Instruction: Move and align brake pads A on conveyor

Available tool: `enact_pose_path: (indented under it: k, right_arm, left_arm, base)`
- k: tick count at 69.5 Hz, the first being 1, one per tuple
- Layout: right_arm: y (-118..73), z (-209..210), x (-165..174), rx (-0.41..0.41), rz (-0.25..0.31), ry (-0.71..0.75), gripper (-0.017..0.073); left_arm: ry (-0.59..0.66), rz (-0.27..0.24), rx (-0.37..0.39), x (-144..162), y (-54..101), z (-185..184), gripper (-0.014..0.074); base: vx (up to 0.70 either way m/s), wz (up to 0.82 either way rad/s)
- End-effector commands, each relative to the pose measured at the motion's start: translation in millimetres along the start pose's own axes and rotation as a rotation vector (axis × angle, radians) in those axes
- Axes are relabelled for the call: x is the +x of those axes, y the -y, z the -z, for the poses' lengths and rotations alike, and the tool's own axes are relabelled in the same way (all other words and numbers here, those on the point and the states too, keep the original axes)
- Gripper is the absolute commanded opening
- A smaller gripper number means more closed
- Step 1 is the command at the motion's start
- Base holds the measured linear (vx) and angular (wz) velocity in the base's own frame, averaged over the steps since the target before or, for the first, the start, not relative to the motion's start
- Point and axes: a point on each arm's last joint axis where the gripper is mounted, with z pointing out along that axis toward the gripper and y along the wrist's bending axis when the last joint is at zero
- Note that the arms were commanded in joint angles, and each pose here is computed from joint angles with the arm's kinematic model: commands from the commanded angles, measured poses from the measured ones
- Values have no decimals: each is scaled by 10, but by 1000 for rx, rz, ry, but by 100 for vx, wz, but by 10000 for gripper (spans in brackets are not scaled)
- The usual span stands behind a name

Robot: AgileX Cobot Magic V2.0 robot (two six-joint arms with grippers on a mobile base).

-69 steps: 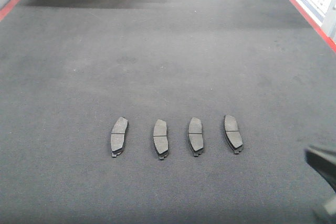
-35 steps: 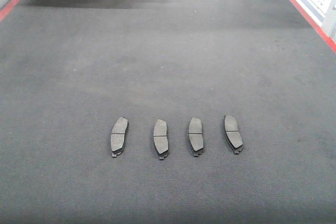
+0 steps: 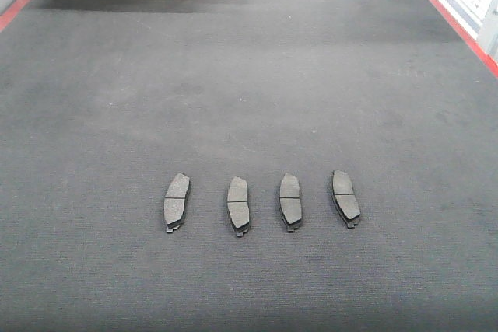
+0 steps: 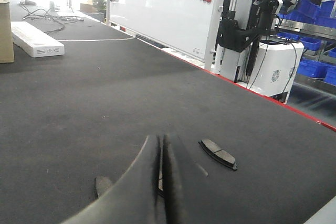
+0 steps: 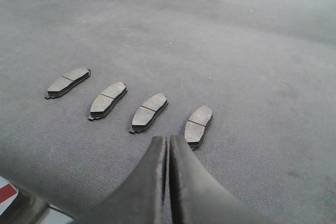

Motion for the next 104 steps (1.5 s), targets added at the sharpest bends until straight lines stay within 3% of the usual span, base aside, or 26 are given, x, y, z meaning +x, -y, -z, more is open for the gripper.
enact_pose_path:
  k: [1, 38, 62, 69, 87, 95, 104]
  right_arm:
    - [14, 23, -131, 13, 2, 79, -6]
    - [14, 23, -130, 13, 2, 78, -6]
    - [14, 23, -130, 13, 2, 78, -6]
    - [14, 23, -130, 13, 2, 78, -6]
    - [14, 23, -130, 13, 2, 78, -6]
    - [14, 23, -130, 13, 2, 78, -6]
    - [14, 23, -130, 13, 2, 78, -6]
  left_arm:
    - [77, 1, 36, -130, 37, 7, -6]
    - [66, -11, 35, -113, 36, 3, -6]
    - [43, -64, 140, -87, 132, 14, -6]
    - [42, -83, 152, -85, 143, 15, -6]
    - [42, -76, 157, -84, 148, 16, -6]
    - [45, -92, 100, -86, 118, 12, -6]
    - [16, -161, -45, -61, 40, 9, -6]
  base:
    - [0, 0]
    - [0, 0]
    - [0, 0]
    - [0, 0]
    - [0, 0]
    - [0, 0]
    - [0, 0]
